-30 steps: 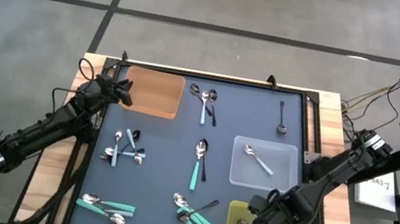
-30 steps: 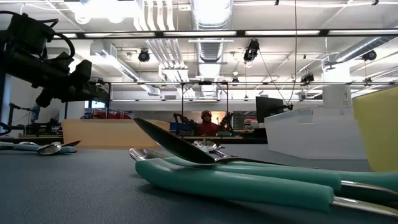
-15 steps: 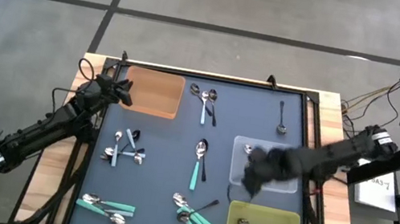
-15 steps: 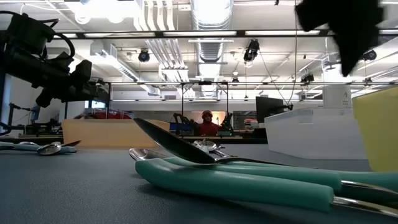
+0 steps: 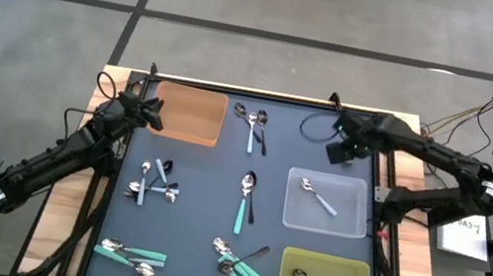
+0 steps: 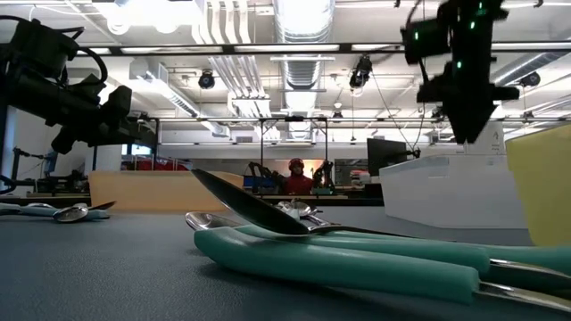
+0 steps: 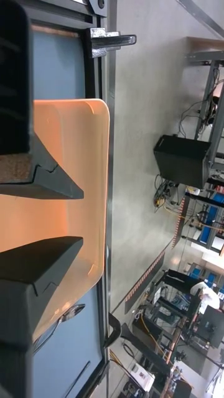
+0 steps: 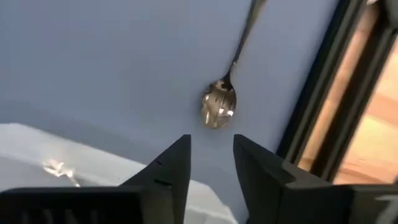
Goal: Sort silverware by color (type)
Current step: Put the black spoon into the yellow bin
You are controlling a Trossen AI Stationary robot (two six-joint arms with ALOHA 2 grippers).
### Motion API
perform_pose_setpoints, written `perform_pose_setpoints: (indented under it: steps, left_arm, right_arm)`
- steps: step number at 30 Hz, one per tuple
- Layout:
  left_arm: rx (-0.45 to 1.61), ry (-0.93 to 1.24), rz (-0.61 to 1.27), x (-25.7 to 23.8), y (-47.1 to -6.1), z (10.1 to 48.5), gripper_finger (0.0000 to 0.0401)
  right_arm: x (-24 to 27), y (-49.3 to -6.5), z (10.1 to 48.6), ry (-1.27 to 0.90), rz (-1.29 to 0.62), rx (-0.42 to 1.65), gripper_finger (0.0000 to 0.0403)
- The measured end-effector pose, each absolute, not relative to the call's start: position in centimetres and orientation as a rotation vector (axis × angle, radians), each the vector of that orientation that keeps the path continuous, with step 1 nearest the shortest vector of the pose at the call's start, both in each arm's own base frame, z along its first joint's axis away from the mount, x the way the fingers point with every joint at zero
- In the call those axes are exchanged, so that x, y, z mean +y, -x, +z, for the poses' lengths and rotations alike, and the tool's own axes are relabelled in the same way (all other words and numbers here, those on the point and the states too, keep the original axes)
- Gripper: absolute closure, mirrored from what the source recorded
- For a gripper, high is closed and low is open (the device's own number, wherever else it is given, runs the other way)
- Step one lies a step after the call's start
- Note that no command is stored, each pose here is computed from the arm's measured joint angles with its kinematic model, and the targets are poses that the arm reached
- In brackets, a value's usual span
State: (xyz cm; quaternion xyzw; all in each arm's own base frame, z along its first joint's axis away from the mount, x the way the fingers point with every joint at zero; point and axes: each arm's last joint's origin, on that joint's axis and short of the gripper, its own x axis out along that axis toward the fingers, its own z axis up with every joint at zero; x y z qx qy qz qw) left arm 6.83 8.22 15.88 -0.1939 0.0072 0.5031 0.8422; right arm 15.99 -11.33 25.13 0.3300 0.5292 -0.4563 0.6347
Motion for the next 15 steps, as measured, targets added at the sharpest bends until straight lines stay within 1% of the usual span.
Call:
perform_pose_setpoints:
  steps: [3,6,11,15]
  left_arm:
    - [0.015,0.409,1.063,8.2,-6.8,15.9,0.0312]
    - [0.015,0.409,1.063,8.2,-6.8,15.9,0.0312]
    - [0.015,0.409,1.063,8.2,-6.8,15.9,0.0312]
    - [0.015,0.41,1.062,8.2,-6.8,15.9,0.0312]
  right_arm:
    - [-13.4,-15.1,23.7,-0.825,-1.099,1.18,0.026]
    - [-15.2,-14.4,22.6,-0.887,-1.171,1.172,0.0247]
    - [-17.5,-14.2,20.9,-0.923,-1.218,1.153,0.0244]
    - [-18.7,-15.1,19.3,-0.913,-1.2,1.173,0.0253]
